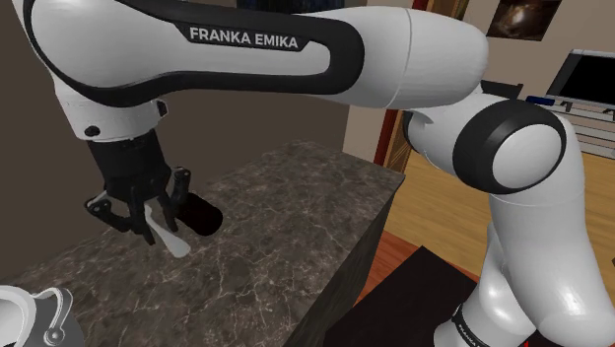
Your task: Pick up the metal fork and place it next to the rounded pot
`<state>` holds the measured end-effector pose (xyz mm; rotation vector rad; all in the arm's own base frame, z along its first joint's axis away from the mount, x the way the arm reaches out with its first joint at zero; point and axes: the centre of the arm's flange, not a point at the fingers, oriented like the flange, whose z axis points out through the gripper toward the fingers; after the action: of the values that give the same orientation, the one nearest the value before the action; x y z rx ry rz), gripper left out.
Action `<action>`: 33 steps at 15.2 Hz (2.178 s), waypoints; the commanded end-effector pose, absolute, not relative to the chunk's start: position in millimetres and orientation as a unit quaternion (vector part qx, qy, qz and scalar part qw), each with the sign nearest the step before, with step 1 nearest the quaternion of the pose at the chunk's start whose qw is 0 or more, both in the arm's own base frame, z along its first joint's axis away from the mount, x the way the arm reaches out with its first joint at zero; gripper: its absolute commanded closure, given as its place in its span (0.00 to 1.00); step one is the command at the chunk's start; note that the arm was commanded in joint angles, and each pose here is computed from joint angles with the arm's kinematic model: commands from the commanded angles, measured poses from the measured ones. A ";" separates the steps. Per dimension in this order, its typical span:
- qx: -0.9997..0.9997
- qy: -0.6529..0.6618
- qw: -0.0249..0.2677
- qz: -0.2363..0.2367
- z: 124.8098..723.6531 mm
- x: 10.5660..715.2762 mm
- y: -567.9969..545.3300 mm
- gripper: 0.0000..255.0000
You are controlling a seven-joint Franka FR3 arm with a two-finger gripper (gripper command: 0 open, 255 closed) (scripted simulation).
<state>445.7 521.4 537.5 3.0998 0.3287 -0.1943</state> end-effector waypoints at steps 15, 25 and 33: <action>0.993 0.104 0.009 -0.062 454.2 445.3 525.4 1.00; 0.993 0.104 0.009 -0.062 401.4 445.3 525.4 1.00; 0.993 0.104 0.009 -0.062 359.2 445.3 525.4 1.00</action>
<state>445.3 524.8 364.1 3.0999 0.3260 -0.1941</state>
